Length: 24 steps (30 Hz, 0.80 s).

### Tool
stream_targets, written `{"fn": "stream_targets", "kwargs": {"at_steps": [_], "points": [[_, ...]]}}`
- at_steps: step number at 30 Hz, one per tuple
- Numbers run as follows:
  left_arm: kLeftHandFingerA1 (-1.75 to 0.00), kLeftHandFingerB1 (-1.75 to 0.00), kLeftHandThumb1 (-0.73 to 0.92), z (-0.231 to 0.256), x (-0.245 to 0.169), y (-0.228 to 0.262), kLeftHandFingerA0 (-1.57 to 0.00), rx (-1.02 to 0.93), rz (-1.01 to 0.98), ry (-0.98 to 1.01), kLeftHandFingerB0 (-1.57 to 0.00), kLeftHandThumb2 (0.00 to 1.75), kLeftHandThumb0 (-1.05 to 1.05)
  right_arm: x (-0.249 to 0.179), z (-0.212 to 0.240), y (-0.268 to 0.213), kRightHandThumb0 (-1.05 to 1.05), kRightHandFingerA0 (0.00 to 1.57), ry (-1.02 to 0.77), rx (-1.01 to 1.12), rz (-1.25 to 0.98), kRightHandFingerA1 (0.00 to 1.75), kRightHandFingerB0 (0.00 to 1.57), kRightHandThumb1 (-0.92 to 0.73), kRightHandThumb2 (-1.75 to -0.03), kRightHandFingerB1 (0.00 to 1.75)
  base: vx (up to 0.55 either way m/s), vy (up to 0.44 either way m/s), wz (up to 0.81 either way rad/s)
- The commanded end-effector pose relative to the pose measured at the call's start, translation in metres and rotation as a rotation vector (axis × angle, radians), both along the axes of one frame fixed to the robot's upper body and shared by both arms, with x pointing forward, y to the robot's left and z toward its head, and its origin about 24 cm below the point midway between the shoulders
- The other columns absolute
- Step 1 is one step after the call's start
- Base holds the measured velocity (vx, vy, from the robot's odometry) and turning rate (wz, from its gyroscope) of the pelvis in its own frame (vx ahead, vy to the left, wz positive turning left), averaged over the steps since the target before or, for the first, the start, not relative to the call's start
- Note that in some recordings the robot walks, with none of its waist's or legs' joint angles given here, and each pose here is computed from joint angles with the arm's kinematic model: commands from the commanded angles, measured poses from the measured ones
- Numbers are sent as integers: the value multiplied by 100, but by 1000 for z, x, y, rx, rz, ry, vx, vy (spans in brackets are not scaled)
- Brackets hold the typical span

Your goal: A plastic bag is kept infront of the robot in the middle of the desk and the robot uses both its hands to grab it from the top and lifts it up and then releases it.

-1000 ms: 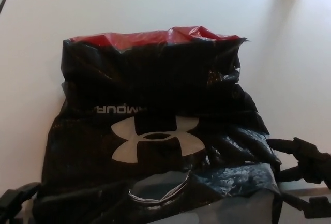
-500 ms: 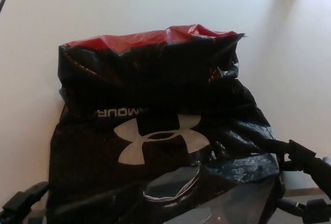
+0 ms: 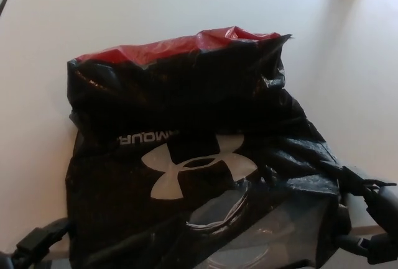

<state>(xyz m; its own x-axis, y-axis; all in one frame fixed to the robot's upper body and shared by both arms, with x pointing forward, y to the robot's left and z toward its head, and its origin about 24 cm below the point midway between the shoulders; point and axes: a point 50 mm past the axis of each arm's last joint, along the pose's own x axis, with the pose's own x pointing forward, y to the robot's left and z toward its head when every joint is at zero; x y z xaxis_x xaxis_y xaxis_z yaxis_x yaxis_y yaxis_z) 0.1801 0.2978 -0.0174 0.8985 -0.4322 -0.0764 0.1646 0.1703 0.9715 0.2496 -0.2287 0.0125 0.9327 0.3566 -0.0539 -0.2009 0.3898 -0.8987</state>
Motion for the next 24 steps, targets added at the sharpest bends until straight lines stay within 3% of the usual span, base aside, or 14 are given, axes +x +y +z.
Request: {"fn": "stream_targets", "kwargs": {"at_steps": [1, 3, 4, 5, 6, 7, 8, 9, 10, 15, 16, 18, 19, 24], "points": [[-109, -25, 59, 5, 6, 6, -80, 129, -83, 22, -2, 61, -22, -20, -40, -13, -34, 62, 104, -246, 1, 68, 0, -36, -86, 43, 0, 0, 0], [-105, -28, 47, 5, 8, 3, -88, 110, -86, 8, 0, 76, -26, -19, -46, -8, -45, 83, 120, -239, -11, 90, 73, -57, -57, 50, 0, 0, 0], [-105, -28, 47, 5, 8, 3, -88, 107, -87, 3, 0, 76, -26, -19, -47, -8, -45, 83, 127, -252, -14, 90, 73, -57, -57, 50, 0, 0, 0], [-101, -22, 61, 4, 9, 2, -89, 107, -82, 2, -6, 64, -24, -21, -51, -3, -52, 93, 105, -231, -2, 132, 71, -57, -87, 114, 0, 0, 0], [-100, -24, 60, 4, 10, 2, -91, 101, -76, 6, -8, 62, -24, -22, -53, 0, -39, 68, 82, -185, -6, 171, 60, -74, -61, 158, 0, 0, 0], [-103, -30, 61, 3, 9, 2, -94, 97, -73, 4, -10, 59, -24, -24, -55, 1, -36, 67, 78, -170, -11, 175, 49, -79, -59, 175, 0, 0, 0], [-101, -45, 45, 2, 8, 2, -95, 88, -68, -1, 0, 90, -17, -26, -57, 3, -37, 67, 81, -154, -19, 168, 57, -80, -63, 146, 0, 0, 0], [-101, -45, 45, 1, 8, 2, -95, 80, -66, -4, 0, 90, -17, -26, -58, 3, -37, 67, 85, -148, -23, 168, 57, -80, -63, 146, 0, 0, 0], [-113, -29, 61, 2, 9, 2, -95, 80, -64, -11, -16, 58, -21, -25, -58, 4, -39, 58, 91, -140, -28, 175, 44, -84, -62, 160, 0, 0, 0], [-114, -27, 62, -1, 9, 2, -88, 77, -58, -39, -9, 59, -22, -23, -63, 5, -42, 57, 160, -64, -87, 172, 45, -92, -64, 156, 0, 0, 0], [-110, -38, 46, -2, 8, 1, -94, 66, -57, -44, -2, 76, -24, -24, -65, 4, -42, 58, 184, -48, -107, 175, 46, -92, -63, 159, 0, 0, 0], [-105, -45, 45, -3, 6, -1, -93, 53, -57, -70, 0, 90, -18, -26, -68, 3, -44, 57, 206, -29, -124, 175, 43, -88, -63, 161, 0, 0, 0], [-112, -23, 60, -5, 4, -2, -85, 42, -55, -71, -9, 63, -24, -27, -71, 3, -45, 55, 243, -11, -153, 175, 43, -90, -62, 161, 0, 0, 0], [-115, -28, 61, -5, 3, -8, -83, -4, -72, -113, -8, 58, -20, -33, -77, 1, -44, 61, 269, 48, -184, 175, 45, -88, -63, 159, 0, 0, 0]]}}
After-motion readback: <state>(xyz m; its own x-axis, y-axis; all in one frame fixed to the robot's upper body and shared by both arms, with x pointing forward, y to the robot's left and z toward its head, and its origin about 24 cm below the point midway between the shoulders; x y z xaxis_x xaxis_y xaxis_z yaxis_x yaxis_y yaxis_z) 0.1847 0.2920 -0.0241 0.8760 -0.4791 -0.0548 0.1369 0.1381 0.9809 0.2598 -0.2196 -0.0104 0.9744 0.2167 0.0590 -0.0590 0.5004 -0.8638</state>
